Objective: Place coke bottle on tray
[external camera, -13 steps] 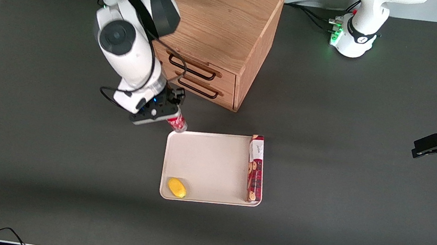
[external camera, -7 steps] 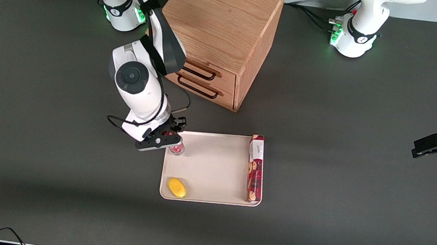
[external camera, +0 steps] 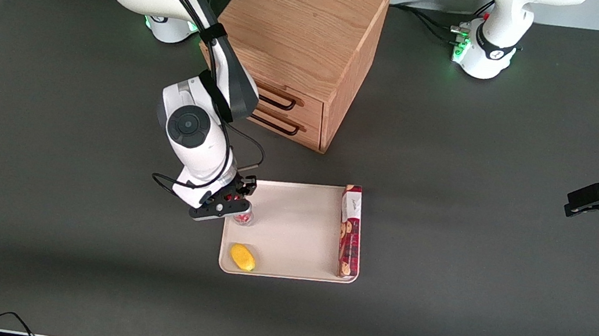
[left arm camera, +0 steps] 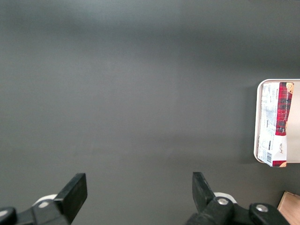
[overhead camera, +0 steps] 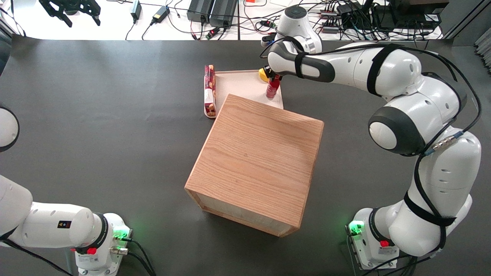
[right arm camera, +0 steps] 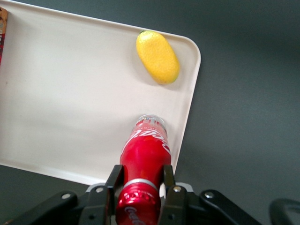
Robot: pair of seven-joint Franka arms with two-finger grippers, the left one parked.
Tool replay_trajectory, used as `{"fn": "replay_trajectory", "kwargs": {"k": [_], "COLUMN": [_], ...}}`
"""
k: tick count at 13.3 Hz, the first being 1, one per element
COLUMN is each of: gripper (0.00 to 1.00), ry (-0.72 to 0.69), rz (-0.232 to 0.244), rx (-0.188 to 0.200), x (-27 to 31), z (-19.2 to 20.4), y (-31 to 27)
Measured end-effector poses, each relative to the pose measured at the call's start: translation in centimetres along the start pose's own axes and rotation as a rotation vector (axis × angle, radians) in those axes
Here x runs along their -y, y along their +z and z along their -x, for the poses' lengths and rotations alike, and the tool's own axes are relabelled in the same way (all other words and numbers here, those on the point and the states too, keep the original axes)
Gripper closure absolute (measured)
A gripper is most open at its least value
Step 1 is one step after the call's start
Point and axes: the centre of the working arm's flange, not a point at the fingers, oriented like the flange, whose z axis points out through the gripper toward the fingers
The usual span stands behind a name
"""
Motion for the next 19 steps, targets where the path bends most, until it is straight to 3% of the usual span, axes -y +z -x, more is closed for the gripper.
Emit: {"fn": "replay_trajectory", "kwargs": {"k": [5,6,11,15,16,19], "gripper": [0.61,0.56,0.03,0.0,0.0,0.0], "ry": [0.003,0.004,0.013,0.026,0.048,0.131], "rz": [0.005,0.005,0.009,0.006,0.016,0.016], "rx": [0.009,0.008,-0.004,-0.033,-0.015,0.09], "x": [-0.3,-0.3,-0.9,-1.6,-3.2,-10.8], "z": [-0.1,-0.1,-0.6,-1.6,-1.6,1.6], "y": [0.8,0.8,0.3,-4.1,-7.0,-18.3]}}
